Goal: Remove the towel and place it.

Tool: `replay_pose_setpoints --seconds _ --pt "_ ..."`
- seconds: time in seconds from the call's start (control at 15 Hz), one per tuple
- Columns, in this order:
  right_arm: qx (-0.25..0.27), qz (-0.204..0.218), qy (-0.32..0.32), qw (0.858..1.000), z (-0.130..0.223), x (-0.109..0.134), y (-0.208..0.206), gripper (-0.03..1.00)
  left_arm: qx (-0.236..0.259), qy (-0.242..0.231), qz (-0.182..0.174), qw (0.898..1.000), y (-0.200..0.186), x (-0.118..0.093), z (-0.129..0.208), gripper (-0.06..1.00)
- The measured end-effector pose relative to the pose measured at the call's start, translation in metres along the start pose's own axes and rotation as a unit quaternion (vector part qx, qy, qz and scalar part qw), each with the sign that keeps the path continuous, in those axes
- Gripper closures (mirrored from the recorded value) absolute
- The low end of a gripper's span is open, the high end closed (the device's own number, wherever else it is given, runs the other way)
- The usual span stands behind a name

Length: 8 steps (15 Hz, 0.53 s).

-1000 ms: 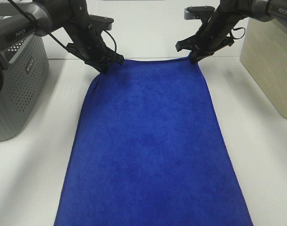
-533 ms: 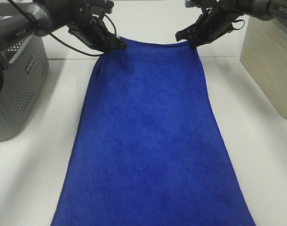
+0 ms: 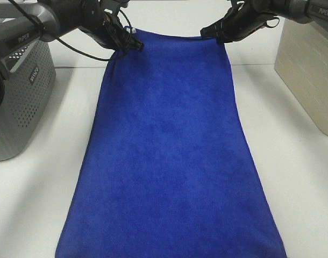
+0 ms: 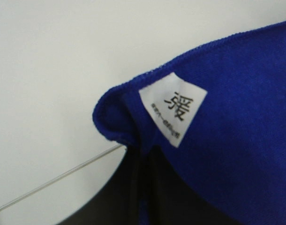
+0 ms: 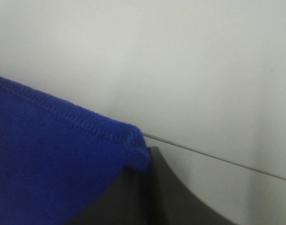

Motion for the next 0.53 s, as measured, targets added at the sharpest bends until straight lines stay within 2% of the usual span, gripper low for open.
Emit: replay_pose_setpoints --seconds 0.27,0.53 --pt "-0.012 0.004 -0.003 1.0 -0.001 -0.001 0.005 0.95 -0.011 0.008 -0.004 1.0 0.006 0.001 0.001 0.93" --pt "0.006 0.005 0.0 1.0 0.03 -0.002 0.032 0.95 -0.007 0.015 -0.006 1.0 0.025 -0.001 0.021 0.93"
Point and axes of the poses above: a point on each arm's last joint axis where the gripper is mounted, y pointing out along that axis toward the gripper, x along the wrist's bending axis when the last joint is at zero, z = x × y, the point moved 9 cm from there along y, pointing out along that axis toward the gripper, and after that the axes turned 2 degrees about -y, right-handed, at the moved point
